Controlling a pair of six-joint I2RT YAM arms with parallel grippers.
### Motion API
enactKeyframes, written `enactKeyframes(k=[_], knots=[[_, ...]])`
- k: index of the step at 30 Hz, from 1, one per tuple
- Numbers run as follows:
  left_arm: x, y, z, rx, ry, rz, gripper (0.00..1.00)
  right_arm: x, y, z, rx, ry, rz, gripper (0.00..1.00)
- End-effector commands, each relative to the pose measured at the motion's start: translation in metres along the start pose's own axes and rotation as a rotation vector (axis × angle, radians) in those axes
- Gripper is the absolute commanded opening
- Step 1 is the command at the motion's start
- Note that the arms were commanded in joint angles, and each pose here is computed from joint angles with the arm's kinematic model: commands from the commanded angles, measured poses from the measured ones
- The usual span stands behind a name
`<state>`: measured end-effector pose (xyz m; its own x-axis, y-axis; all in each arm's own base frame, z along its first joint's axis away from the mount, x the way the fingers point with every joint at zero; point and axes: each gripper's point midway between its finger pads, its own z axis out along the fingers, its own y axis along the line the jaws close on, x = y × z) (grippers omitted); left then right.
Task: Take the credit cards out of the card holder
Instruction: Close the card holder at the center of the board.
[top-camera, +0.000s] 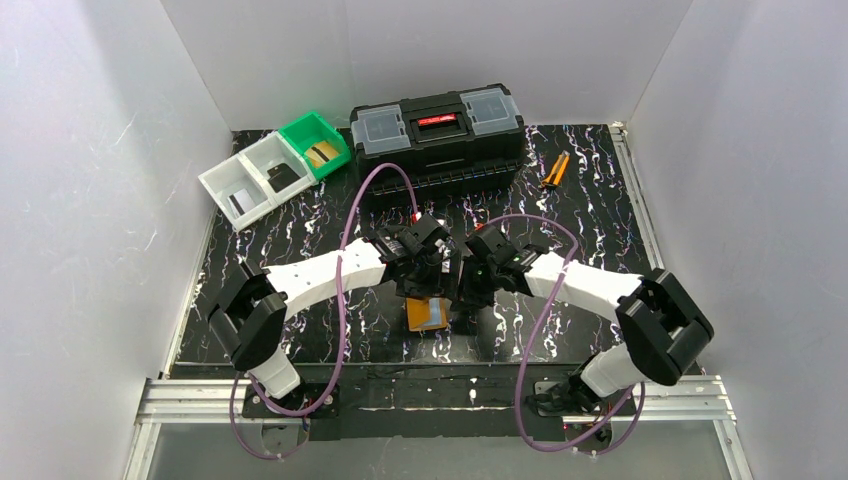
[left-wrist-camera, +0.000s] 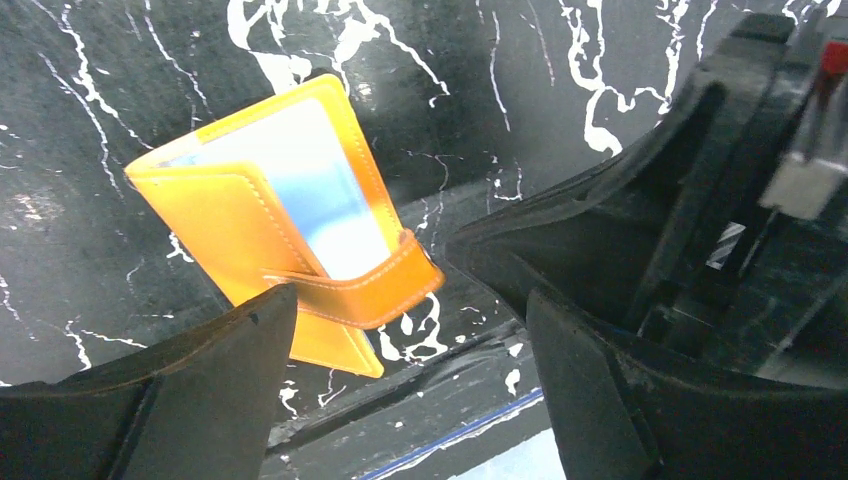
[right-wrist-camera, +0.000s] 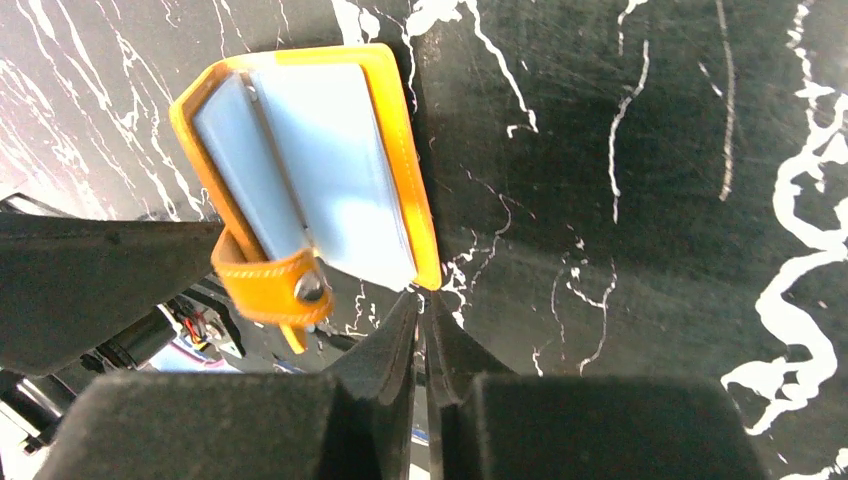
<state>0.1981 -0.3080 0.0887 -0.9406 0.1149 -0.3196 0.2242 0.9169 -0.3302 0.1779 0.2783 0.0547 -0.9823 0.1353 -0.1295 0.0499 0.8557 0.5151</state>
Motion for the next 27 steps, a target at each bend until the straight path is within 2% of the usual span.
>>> enactKeyframes(k=[1, 9, 17, 21, 27], knots=[[-0.013, -0.024, -0.015, 0.087, -0.032, 0.026, 0.86, 0.001, -0.011, -0.017, 0.053, -0.04, -0.012, 0.13], [-0.004, -0.04, 0.013, 0.198, 0.012, 0.008, 0.91, 0.0, -0.023, -0.043, 0.087, -0.111, -0.011, 0.15], [0.006, -0.029, 0.047, 0.2, 0.058, -0.025, 0.93, 0.002, -0.026, -0.054, 0.091, -0.128, -0.017, 0.16], [-0.004, -0.028, 0.036, 0.215, 0.032, -0.017, 0.93, 0.0, -0.023, -0.058, 0.083, -0.136, -0.017, 0.18], [-0.034, -0.035, -0.011, 0.237, -0.065, 0.034, 0.95, -0.013, -0.01, -0.07, 0.069, -0.185, -0.037, 0.24]])
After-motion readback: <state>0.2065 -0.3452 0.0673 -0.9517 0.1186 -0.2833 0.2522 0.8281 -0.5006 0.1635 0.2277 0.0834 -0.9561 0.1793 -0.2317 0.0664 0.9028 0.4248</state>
